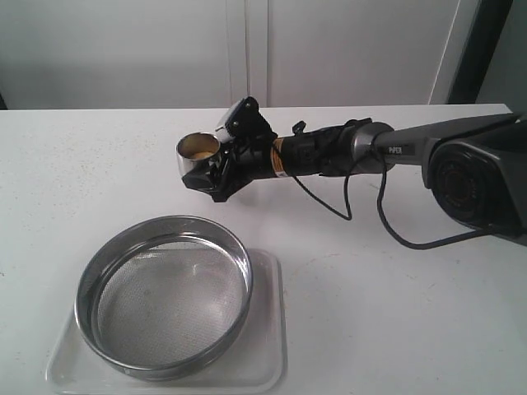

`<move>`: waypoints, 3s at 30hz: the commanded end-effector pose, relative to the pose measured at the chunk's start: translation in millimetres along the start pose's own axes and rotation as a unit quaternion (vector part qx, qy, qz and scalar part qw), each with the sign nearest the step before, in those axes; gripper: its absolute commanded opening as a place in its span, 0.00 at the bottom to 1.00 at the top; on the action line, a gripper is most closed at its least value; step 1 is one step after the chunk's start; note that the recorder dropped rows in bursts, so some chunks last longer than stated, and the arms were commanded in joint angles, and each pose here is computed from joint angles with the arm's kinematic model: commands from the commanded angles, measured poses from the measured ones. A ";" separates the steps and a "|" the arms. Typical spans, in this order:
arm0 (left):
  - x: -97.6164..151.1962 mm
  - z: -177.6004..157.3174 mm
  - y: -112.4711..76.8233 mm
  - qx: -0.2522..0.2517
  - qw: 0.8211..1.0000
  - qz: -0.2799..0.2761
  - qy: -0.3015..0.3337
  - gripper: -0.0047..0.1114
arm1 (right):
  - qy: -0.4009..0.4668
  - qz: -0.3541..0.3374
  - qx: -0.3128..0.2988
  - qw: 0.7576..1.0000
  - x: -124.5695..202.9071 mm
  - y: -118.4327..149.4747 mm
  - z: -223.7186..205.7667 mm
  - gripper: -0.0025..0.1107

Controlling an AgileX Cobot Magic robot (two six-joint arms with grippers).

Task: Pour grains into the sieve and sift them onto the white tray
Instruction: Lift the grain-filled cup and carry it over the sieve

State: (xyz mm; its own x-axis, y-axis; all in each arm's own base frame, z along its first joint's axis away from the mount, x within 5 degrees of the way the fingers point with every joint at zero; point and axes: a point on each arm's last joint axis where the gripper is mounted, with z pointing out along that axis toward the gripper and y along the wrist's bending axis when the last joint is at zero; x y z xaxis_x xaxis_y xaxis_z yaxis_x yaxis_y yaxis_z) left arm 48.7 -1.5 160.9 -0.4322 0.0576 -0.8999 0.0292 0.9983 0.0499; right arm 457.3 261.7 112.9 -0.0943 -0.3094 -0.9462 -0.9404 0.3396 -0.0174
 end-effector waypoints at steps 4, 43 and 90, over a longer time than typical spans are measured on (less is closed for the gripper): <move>2.5 0.6 -0.5 0.003 1.000 0.001 0.005 0.04 | -0.021 0.012 0.003 1.000 -29.7 -0.7 -11.0 0.02; 2.5 0.6 -0.5 0.003 1.000 0.001 0.005 0.04 | 0.017 0.005 -0.002 1.000 -84.5 46.5 -83.9 0.02; 2.5 0.6 -0.5 0.003 1.000 0.001 0.005 0.04 | 0.038 -0.007 -0.011 0.999 -87.1 143.9 -178.4 0.02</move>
State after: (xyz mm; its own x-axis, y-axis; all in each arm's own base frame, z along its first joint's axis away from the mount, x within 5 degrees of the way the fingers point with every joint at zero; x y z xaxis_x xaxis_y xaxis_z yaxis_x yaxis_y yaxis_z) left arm 48.7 -1.5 160.9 -0.4322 0.0576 -0.8999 0.0292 0.9983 0.0499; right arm 276.3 182.7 245.4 -0.1103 -0.3975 -0.9110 -0.9506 0.3097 -0.0201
